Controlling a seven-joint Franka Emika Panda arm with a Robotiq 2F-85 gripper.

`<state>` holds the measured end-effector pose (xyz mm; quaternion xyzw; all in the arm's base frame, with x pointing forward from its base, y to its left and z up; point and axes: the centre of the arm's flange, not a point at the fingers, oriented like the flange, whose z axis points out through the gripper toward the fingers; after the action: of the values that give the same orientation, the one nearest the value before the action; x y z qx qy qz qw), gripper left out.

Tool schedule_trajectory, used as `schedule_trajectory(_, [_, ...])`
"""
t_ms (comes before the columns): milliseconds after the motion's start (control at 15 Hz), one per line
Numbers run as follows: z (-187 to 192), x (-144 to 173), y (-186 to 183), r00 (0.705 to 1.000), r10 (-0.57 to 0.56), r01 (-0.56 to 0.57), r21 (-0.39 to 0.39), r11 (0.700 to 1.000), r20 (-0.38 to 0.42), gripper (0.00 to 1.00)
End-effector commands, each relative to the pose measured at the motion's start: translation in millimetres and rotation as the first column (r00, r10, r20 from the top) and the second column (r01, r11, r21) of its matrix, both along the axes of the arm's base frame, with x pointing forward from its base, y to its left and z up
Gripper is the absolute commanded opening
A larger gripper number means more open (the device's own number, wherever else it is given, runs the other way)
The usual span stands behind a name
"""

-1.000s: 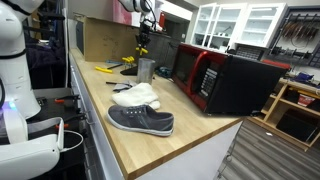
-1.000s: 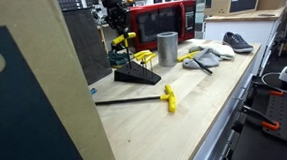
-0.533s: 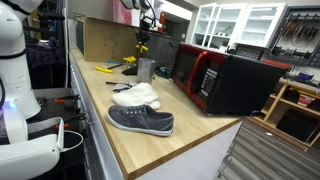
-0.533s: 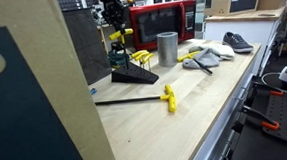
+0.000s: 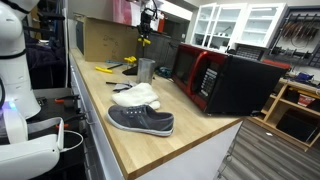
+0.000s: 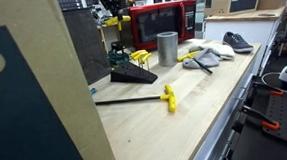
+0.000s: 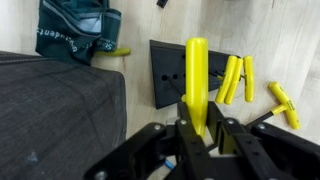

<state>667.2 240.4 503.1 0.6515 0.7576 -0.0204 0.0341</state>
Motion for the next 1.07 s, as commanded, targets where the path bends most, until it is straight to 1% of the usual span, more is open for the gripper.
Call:
schedule_trajectory(0, [42,-3,-27,1.0,0.004,-0.005,0.013,1.0,0.013,0.06])
schedule_trajectory(133, [45,1,-43,0.999,-0.018,0.017,0.027,0.999,0.039,0.06])
schedule_trajectory(267, [37,10,-56,0.997,-0.054,0.052,0.03,0.998,0.058,0.06])
schedule_trajectory(400, [26,17,-59,0.995,-0.065,0.061,0.048,0.997,0.073,0.06])
schedule_trajectory(667, [5,33,-40,0.989,-0.05,0.04,0.081,0.996,0.138,0.06])
schedule_trajectory(867, [-9,42,-18,0.989,-0.027,0.009,0.119,0.993,0.145,0.06])
schedule_trajectory(1000, [-19,43,-9,0.993,-0.004,-0.012,0.136,0.991,0.119,0.06])
